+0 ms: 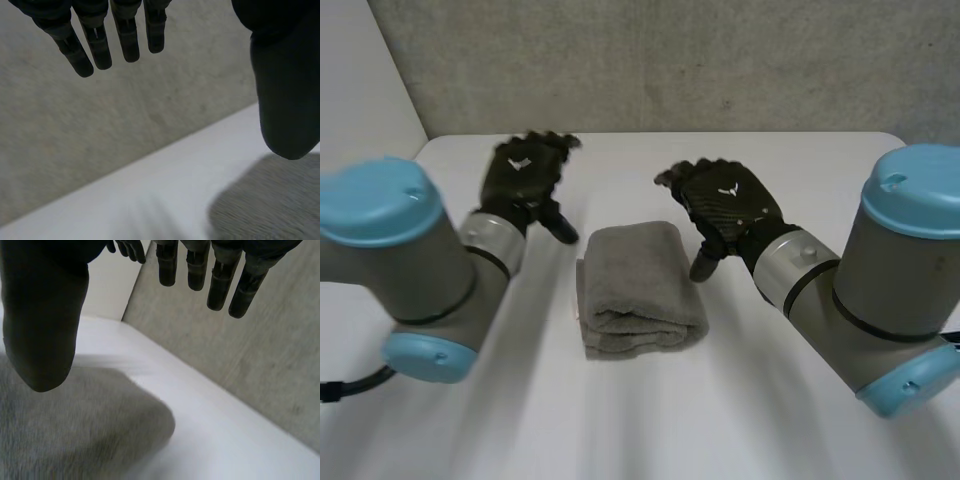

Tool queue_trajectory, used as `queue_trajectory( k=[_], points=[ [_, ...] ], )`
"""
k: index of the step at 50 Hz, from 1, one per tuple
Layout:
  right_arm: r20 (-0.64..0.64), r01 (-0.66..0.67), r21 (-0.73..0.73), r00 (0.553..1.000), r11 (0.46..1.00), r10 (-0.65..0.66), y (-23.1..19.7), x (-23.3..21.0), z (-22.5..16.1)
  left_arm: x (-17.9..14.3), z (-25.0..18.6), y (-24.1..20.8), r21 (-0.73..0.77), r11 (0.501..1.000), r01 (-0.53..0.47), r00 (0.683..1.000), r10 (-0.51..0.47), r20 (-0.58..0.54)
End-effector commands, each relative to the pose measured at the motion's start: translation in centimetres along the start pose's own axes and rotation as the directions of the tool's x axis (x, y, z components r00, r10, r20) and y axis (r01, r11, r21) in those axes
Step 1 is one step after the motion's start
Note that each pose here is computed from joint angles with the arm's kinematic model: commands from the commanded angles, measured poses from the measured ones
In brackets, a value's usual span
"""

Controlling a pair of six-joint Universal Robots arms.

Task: Fold the towel.

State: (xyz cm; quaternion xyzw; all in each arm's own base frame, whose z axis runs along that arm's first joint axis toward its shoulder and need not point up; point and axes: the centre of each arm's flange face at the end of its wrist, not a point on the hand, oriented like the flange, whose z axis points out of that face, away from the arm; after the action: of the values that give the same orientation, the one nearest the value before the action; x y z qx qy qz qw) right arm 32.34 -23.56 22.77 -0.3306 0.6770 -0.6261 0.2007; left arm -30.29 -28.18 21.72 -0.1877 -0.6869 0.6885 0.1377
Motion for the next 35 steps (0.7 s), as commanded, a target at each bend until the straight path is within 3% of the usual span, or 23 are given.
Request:
queue_trajectory(
  k=[1,9,16,23,26,28,29,31,35],
  points=[
    [0.043,-0.021,-0.156,0.999,0.988,0.028,5.7,-0.3,2.9,2.0,0.1,5.9,-0.151,0.988,-0.018,0.999,0.010,-0.051],
    [0.071,-0.036,-0.294,0.996,0.955,0.059,9.5,-1.0,4.4,2.6,-1.1,9.5,-0.275,0.961,-0.040,0.997,0.021,-0.073],
    [0.060,-0.038,-0.288,0.997,0.957,0.058,8.5,-0.4,4.4,2.4,-2.1,8.6,-0.298,0.954,-0.044,0.997,0.023,-0.076],
    [-0.021,-0.031,-0.089,0.999,0.996,0.029,0.1,2.2,2.4,1.5,-2.2,1.1,-0.122,0.992,-0.012,0.999,0.006,-0.049],
    [-0.063,-0.038,-0.045,0.997,0.998,0.035,-1.6,3.1,1.8,1.3,-2.4,-1.0,-0.069,0.998,-0.004,0.999,0.001,-0.042],
    [-0.185,-0.063,0.050,0.980,0.997,0.071,-5.2,5.4,0.2,0.7,-3.3,-5.3,0.034,0.999,0.006,1.000,-0.005,-0.028],
    [-0.186,-0.063,0.051,0.980,0.997,0.071,-5.2,5.4,0.2,0.7,-3.3,-5.3,0.034,0.999,0.006,1.000,-0.005,-0.028],
    [-0.314,-0.056,0.124,0.945,0.991,0.092,-7.9,7.8,-1.6,0.0,-4.3,-8.5,0.084,0.996,0.010,1.000,-0.010,-0.002],
    [-0.382,-0.034,0.167,0.919,0.985,0.097,-9.7,9.0,-3.0,-1.3,-5.0,-11.1,0.091,0.996,0.010,0.997,-0.016,0.074]
  ],
)
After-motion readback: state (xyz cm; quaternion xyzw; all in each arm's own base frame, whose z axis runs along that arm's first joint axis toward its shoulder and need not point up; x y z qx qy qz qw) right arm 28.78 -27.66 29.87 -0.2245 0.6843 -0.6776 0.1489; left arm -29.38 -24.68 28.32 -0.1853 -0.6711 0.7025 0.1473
